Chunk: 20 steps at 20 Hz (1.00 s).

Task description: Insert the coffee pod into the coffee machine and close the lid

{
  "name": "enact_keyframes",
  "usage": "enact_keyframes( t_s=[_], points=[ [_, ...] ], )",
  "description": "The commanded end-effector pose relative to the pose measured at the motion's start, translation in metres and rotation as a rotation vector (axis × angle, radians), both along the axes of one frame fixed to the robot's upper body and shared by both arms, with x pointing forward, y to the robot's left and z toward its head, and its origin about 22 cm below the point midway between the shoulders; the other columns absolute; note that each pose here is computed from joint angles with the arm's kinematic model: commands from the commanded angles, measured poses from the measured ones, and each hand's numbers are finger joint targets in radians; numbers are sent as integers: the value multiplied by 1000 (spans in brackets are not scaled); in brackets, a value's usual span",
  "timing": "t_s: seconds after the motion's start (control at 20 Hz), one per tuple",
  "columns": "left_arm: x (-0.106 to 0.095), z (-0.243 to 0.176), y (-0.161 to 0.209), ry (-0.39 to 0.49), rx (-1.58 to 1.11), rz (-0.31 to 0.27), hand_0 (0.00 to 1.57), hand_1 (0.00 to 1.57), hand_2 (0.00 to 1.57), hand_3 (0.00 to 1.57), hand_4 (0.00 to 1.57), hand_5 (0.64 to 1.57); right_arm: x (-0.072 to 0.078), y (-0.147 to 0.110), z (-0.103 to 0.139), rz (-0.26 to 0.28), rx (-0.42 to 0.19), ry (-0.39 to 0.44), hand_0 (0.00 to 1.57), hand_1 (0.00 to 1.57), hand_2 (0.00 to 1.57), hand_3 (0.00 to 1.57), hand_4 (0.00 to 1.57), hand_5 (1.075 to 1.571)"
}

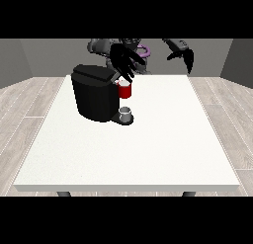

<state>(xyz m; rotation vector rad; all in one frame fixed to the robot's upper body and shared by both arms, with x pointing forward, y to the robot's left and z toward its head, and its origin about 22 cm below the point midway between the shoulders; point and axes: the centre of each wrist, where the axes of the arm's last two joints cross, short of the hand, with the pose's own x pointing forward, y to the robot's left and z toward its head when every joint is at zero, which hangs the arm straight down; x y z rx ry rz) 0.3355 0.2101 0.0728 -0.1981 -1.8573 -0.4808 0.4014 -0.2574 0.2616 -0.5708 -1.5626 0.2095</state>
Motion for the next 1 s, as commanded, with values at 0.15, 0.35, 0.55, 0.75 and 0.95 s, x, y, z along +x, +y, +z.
enact_keyframes(
  t_s=[0.15,0.35,0.55,0.75,0.95],
  points=[
    [8,18,-18,-61,12,-86,0,0,0,0,278,1571,-11,55,45,239,40,-288,0,0,0,0,0,1571],
    [3,22,-40,-60,9,-99,0,0,0,0,272,1571,-4,80,32,302,70,-320,0,0,0,0,0,1571],
    [12,43,-29,-116,19,-99,0,0,0,0,347,1571,4,92,42,371,38,-359,0,0,0,0,98,1571],
    [8,44,-28,-128,24,-116,0,0,0,0,248,1571,13,95,36,383,66,-399,0,0,0,0,0,1571],
    [-5,20,-14,-26,10,-41,0,0,0,0,266,1571,15,102,-6,500,97,-359,0,0,0,0,0,1571]
  ],
)
